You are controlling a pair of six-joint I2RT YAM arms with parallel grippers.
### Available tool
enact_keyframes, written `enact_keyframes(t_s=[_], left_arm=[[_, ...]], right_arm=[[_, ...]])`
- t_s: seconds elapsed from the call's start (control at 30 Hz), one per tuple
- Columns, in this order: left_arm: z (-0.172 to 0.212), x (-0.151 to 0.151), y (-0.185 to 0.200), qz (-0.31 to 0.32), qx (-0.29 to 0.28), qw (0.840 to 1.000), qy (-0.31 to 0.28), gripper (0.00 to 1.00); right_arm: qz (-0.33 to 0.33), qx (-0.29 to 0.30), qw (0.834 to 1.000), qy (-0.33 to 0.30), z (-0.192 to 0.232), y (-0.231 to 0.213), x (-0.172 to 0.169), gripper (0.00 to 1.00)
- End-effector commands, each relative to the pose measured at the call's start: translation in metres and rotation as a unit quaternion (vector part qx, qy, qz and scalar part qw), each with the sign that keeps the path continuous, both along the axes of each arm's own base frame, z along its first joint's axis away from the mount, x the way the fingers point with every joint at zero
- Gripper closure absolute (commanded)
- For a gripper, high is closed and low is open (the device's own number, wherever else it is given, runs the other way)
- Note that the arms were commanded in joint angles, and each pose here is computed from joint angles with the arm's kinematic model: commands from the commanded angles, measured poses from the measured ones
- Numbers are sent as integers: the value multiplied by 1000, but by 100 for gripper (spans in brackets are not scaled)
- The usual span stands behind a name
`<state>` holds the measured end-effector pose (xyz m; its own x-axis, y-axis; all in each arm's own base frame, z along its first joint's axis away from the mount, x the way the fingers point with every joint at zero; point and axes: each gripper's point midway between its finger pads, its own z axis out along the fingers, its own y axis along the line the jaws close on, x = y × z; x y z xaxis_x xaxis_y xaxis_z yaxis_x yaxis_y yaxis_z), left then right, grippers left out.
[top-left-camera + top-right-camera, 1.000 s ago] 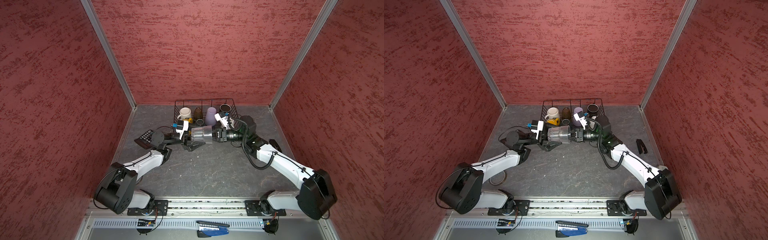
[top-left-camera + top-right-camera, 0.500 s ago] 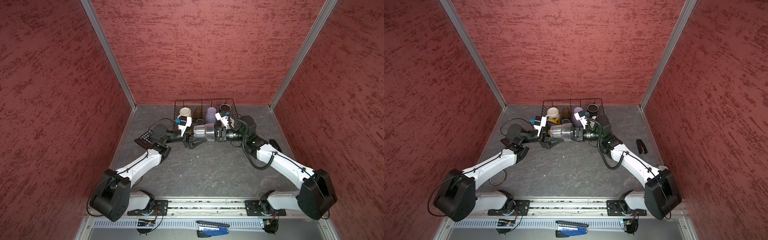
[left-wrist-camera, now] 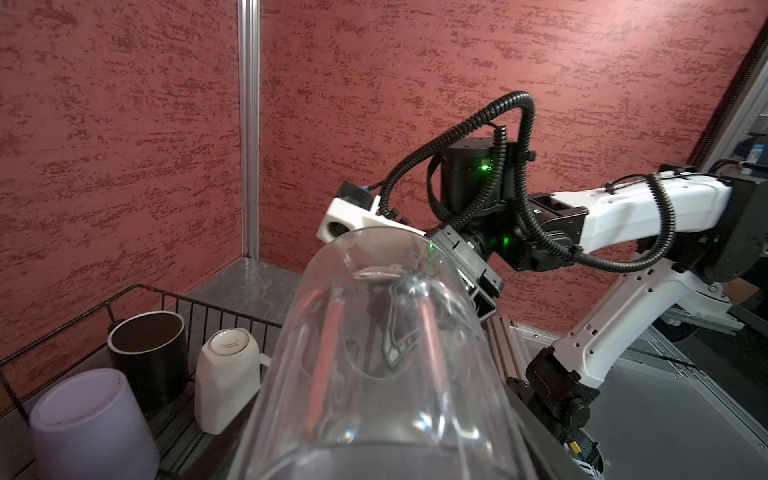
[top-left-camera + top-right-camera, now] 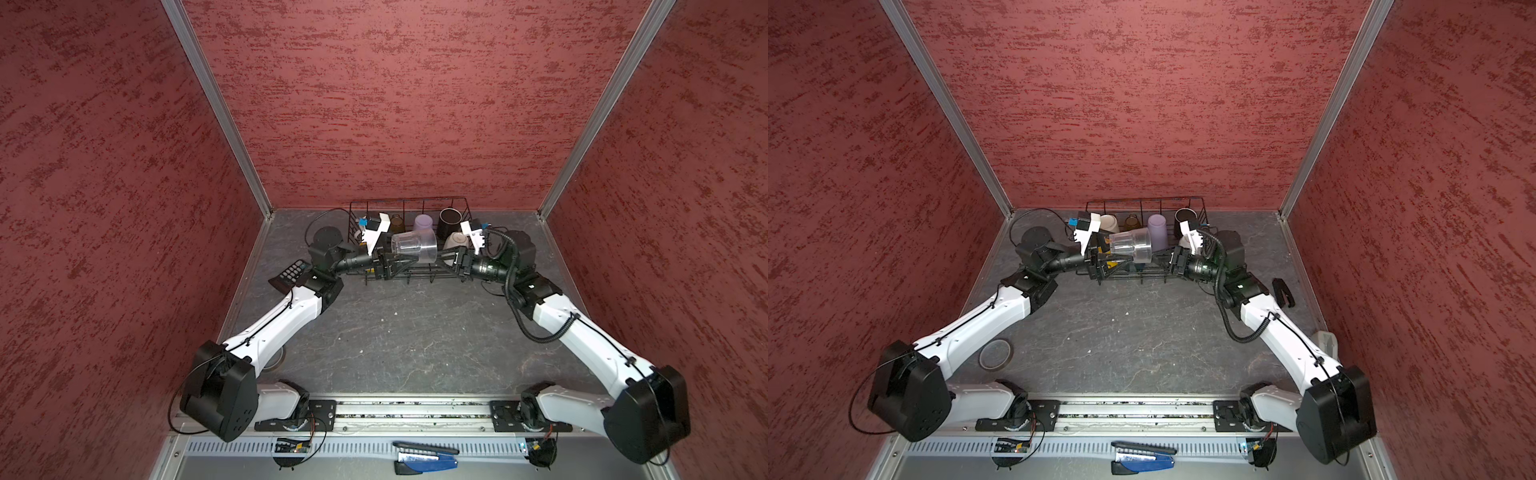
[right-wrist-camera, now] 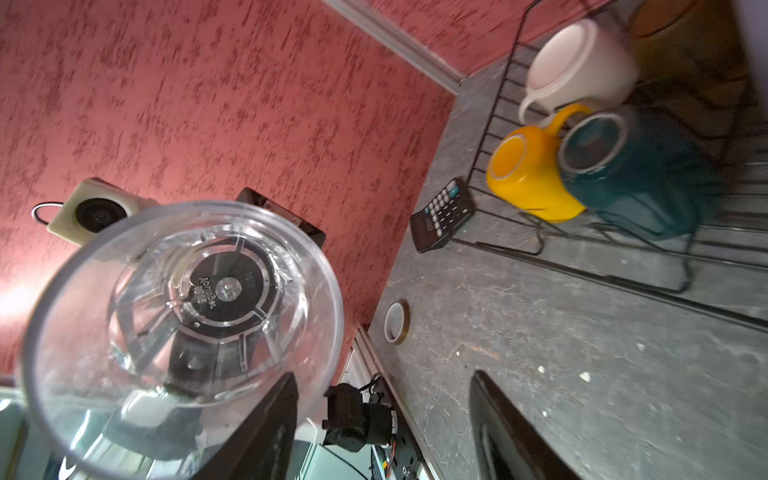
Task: Load the cups into the dish rack
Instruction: 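Carry the clear glass over the rack with the left gripper while the right gripper withdraws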
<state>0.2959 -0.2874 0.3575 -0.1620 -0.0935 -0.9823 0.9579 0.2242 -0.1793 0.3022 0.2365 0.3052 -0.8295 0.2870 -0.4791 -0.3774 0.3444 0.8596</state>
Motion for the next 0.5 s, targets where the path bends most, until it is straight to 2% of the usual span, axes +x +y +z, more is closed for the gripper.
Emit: enact_keyframes(t_s=[0.0,0.23,0.47], left_arm=[[-16,26,-1,47,34,997,44,100],[-51,66,-20,122,132,979,91,100],[-93,103,-41,183,234,948,112,100]], right_arm=[[-73,-53,996,11,-16,-32,8,28],[-169,-114,979,14,-27,-80,12,21],[-187,-137,973,9,-31,-94,10,17]])
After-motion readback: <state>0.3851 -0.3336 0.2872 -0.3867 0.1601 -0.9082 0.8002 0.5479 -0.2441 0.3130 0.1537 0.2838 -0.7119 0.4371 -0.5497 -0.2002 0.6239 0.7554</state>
